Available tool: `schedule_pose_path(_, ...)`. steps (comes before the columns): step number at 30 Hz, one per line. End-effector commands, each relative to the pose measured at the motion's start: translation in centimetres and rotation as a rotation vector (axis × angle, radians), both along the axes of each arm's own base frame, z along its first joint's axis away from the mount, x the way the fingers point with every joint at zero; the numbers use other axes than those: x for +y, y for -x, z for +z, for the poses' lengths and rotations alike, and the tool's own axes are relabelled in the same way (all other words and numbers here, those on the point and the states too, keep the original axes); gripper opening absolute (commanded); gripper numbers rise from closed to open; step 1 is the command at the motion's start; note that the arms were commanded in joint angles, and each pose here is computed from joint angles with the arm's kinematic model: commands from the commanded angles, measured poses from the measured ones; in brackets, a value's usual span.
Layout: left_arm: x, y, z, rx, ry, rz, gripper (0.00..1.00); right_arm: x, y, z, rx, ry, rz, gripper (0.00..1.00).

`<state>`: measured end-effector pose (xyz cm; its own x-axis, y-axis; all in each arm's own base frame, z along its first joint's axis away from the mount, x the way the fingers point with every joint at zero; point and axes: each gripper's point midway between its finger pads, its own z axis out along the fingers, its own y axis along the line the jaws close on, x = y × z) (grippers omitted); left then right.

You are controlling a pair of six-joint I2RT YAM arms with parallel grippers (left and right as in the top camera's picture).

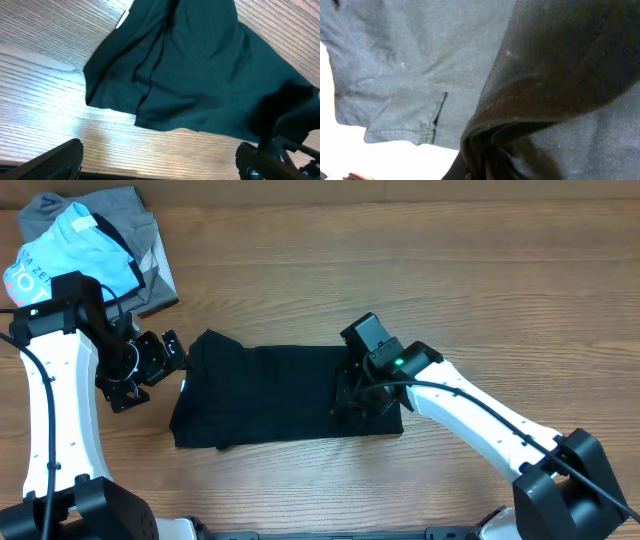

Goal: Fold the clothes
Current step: 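Fold the right end leftward over the shirt with the right gripper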

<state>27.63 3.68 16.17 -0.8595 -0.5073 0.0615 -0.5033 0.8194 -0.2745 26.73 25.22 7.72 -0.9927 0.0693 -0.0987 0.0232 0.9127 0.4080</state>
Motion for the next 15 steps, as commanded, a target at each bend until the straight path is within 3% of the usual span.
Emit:
schedule_pose_path(1,-0.42,0.11,0.06,-0.001,0.012,-0.010,1.00,0.41,0.21,0.01,0.005,-0.005,-0.005,0.06)
schedule_pose_path(3,-0.42,0.11,0.06,-0.001,0.012,-0.010,1.00,0.41,0.20,0.01,0.005,-0.005,-0.005,0.10)
schedule_pose_path(6,-0.42,0.11,0.06,-0.001,0.012,-0.010,1.00,0.45,0.17,0.04,0.003,-0.007,-0.005,0.36)
schedule_pose_path(7,-0.42,0.11,0.06,-0.001,0.012,-0.010,1.00,0.47,0.14,0.05,0.002,-0.008,-0.005,0.41)
schedule_pose_path(15,-0.42,0.11,0.06,-0.001,0.012,-0.010,1.00,1.14,-0.26,0.55,-0.017,-0.039,0.010,0.45)
